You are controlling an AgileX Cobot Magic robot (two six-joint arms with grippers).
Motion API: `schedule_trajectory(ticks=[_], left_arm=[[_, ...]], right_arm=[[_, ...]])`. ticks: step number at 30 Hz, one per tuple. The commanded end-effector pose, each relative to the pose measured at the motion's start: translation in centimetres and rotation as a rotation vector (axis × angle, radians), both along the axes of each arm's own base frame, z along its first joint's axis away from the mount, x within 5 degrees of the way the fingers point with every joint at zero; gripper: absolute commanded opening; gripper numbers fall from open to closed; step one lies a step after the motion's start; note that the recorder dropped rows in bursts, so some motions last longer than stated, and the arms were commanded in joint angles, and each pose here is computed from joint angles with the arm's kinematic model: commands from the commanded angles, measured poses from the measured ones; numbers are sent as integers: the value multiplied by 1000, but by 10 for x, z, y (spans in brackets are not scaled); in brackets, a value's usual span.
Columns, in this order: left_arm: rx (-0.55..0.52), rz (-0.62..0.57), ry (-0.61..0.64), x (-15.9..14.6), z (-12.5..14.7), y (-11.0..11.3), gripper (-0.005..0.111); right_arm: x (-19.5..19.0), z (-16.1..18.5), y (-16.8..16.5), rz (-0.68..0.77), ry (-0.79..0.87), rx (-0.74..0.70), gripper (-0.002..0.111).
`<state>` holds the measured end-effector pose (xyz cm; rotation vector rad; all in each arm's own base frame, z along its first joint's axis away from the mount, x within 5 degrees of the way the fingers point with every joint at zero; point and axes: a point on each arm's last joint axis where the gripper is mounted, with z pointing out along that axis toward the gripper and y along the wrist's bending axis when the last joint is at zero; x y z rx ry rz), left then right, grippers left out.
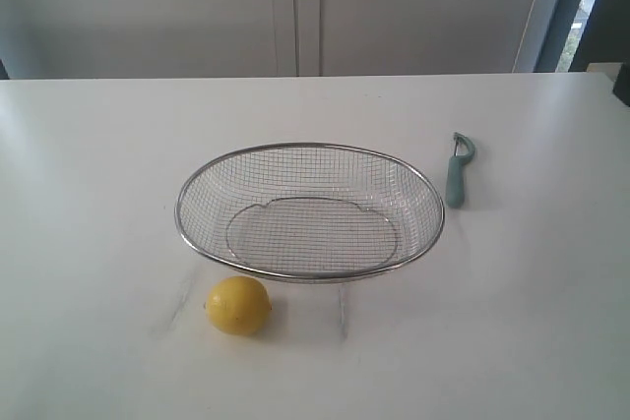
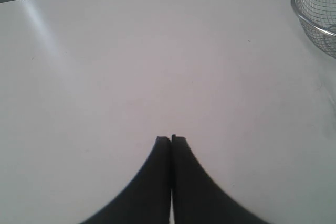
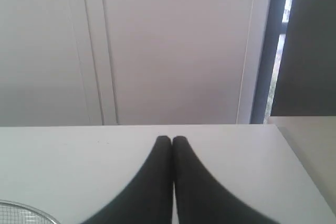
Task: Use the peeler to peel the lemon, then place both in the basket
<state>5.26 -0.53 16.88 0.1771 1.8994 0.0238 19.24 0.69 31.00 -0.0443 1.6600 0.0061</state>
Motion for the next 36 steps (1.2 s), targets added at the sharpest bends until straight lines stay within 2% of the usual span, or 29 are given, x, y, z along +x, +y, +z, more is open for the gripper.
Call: schedule_trajectory(ticks=[1, 9, 19, 36], left_arm=[[2, 3, -5, 0, 0, 0, 0], [2, 3, -5, 0, 0, 0, 0], [2, 3, -5, 0, 0, 0, 0], [2, 3, -5, 0, 0, 0, 0]], right_arm=[[15, 9, 2, 13, 119, -24, 0], [33, 20, 7, 39, 323, -17, 0], [55, 22, 36, 145, 578, -24, 0], [137, 30, 88, 242, 792, -69, 0]])
